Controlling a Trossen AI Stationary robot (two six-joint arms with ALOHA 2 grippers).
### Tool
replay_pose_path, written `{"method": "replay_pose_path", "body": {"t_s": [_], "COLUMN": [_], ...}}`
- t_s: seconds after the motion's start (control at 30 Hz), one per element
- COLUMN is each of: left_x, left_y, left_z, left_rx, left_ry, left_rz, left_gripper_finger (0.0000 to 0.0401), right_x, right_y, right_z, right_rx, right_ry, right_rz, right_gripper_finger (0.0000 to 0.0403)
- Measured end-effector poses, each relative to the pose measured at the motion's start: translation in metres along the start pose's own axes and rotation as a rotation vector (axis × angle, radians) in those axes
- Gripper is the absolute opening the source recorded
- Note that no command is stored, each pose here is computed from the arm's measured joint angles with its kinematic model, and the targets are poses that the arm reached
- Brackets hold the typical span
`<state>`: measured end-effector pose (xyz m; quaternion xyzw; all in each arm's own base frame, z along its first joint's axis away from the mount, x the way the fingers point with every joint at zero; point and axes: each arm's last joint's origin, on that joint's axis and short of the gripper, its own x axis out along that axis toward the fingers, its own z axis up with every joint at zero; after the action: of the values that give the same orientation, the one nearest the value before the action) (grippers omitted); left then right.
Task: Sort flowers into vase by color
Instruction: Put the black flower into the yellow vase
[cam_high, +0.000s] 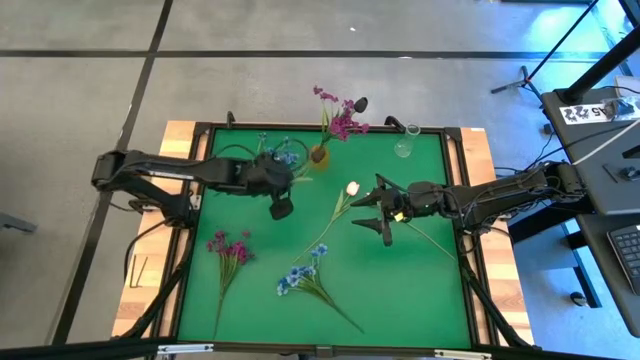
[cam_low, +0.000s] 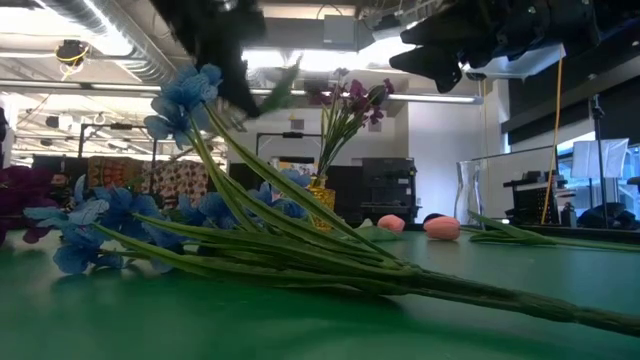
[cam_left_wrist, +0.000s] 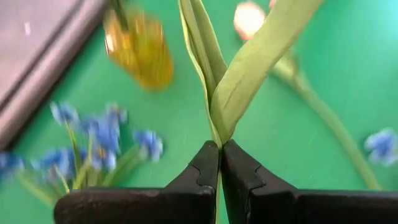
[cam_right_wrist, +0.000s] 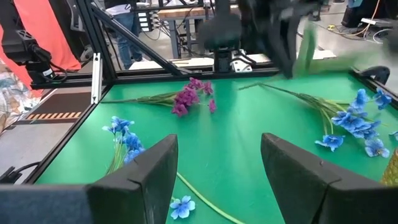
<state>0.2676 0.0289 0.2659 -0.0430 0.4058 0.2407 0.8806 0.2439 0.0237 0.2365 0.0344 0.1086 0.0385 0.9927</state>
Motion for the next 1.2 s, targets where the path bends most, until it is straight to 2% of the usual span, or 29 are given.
{"method": "replay_pose_path", "body": {"t_s": [0.17, 0.4, 0.57, 0.7, 0.8, 0.97, 1.2], "left_x": [-0.029, -0.047, -0.043, -0.042, -0.041, -0.043, -0.052], "left_y": [0.011, 0.007, -0.001, -0.007, -0.012, -0.017, -0.024], "left_z": [0.014, 0.028, 0.038, 0.044, 0.045, 0.049, 0.055], "left_rx": [-0.052, -0.052, -0.035, -0.027, -0.015, -0.028, -0.024], "left_ry": [-0.271, -0.582, -0.686, -0.756, -0.783, -0.841, -0.958], "left_rz": [-0.064, -0.276, -0.361, -0.395, -0.405, -0.427, -0.517], "left_gripper_finger": [0.0001, 0.0001, 0.0001, 0.0001, 0.0001, 0.0001, 0.0001], "right_x": [0.000, 0.000, -0.002, -0.002, -0.002, 0.002, 0.034], "right_y": [0.000, 0.000, -0.001, -0.002, -0.001, 0.000, 0.001], "right_z": [-0.002, 0.007, 0.022, 0.036, 0.048, 0.062, 0.063], "right_rx": [0.014, 0.018, 0.042, 0.052, 0.030, 0.014, -0.010], "right_ry": [0.018, -0.076, -0.235, -0.290, -0.326, -0.358, -0.299], "right_rz": [0.000, -0.001, -0.079, -0.136, -0.130, -0.127, -0.134], "right_gripper_finger": [0.0230, 0.0230, 0.0230, 0.0230, 0.0230, 0.0230, 0.0230]}}
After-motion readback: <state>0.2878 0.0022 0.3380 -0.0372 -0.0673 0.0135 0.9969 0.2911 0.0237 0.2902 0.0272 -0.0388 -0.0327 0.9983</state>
